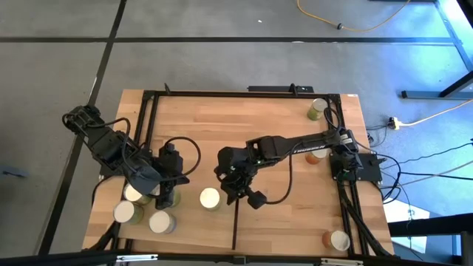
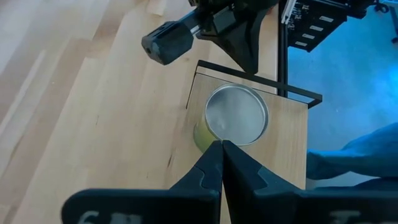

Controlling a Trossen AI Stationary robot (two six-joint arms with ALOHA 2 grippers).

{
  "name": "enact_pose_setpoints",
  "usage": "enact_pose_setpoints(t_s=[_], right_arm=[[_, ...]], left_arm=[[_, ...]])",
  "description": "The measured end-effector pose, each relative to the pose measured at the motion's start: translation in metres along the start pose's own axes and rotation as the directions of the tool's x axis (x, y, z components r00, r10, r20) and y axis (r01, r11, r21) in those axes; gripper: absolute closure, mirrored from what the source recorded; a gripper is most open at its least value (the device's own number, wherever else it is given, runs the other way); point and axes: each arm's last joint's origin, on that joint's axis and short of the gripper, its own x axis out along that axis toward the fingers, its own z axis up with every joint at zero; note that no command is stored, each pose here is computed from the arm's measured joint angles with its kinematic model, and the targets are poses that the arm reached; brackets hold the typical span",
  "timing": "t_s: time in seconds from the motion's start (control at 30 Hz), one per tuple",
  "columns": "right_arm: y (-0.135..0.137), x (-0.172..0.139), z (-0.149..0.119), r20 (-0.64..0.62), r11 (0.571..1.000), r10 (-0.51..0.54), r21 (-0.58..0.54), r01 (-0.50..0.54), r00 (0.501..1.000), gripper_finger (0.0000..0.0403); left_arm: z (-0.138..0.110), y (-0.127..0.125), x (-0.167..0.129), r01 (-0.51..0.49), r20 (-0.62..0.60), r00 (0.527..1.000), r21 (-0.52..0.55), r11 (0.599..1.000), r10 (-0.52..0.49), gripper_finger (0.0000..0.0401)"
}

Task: Pick and place cans onto a shelf
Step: Put the canned pears on the shelf

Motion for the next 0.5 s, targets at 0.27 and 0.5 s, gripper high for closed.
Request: enact_pose_setpoints(t_s=[0.27, 0.5], right_arm=[[-0.007, 0.001, 0.004, 0.045, 0.997, -0.048, -0.059, 0.051, 0.998, 0.0403], [-0.022, 0.01, 0.003, 0.097, 0.995, -0.06, -0.079, 0.068, 0.994, 0.0403]], left_arm=[[0.0, 0.0, 0.0, 0.002, -0.001, 1.0, -0.001, 1.0, -0.002, 0.0401], [0.0, 0.0, 0.0, 0.002, -0.001, 1.0, 0.0, 1.0, -0.002, 0.0401]])
